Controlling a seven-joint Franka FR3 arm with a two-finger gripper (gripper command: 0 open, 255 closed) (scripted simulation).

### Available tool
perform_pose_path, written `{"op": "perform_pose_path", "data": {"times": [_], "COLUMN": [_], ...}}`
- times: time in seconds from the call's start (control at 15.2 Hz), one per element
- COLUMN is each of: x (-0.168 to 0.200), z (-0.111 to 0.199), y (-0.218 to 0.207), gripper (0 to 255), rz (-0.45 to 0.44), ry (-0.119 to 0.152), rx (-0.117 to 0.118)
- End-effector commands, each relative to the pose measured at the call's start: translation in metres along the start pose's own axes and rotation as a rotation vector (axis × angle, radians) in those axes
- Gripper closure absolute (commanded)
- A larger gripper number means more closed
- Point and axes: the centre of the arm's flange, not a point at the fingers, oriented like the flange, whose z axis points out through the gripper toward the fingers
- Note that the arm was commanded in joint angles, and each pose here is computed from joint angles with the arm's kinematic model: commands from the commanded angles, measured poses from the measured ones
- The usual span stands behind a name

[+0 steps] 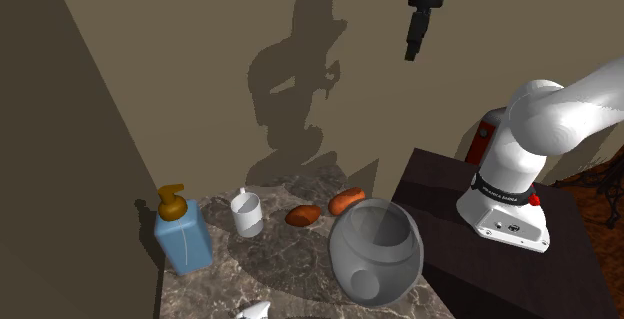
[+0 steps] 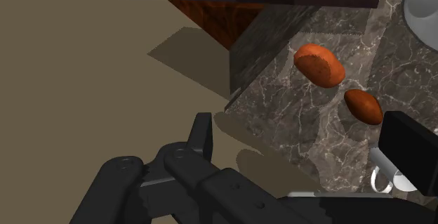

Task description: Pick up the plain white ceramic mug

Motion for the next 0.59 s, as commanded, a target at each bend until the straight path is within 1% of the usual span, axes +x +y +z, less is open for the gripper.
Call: {"op": "perform_pose_path", "data": {"times": [0.0,0.53], "x": [0.0,0.056], "z": [0.0,0.062], "y": [0.0,-0.065], "gripper": [0,0], "rz": [0.0,-0.029], "ry": [0.0,0.005], "rx": [0.0,-0.008]}}
